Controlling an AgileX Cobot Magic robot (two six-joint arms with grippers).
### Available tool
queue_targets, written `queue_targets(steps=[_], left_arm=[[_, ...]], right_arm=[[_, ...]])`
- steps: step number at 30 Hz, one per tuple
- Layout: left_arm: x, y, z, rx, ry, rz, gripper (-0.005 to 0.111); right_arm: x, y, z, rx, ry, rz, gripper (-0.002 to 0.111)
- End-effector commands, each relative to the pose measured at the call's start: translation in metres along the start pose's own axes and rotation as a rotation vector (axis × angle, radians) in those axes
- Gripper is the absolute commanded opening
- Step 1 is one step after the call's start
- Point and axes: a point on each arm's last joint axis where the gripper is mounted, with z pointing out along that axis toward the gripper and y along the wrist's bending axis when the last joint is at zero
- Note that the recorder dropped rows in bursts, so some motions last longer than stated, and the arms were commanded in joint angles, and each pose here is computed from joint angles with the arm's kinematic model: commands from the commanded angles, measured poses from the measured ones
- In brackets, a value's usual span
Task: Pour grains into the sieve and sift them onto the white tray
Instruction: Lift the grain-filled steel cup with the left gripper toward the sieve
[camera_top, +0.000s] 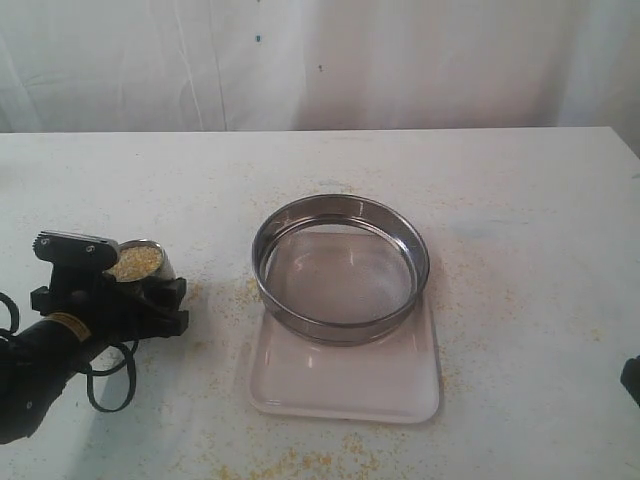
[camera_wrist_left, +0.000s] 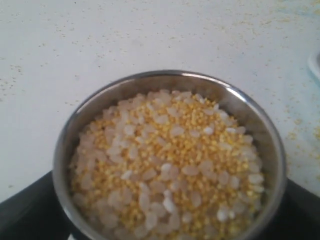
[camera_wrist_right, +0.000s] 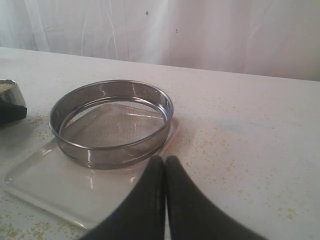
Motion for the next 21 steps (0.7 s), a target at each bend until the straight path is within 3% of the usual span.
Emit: queue_targets(steps=[1, 21], left_arm=[[-0.0063, -0.0024, 0.0059, -0.001, -0.027, -0.015, 0.086], [-0.0135, -0.004, 0.0123, 0.001, -0.049, -0.023, 0.086]], right_arm=[[0.0012, -0.0001, 0.0, 0.003, -0.006, 0.026, 0.0], [0.0012, -0.0001, 0.0, 0.003, -0.006, 0.026, 0.0]])
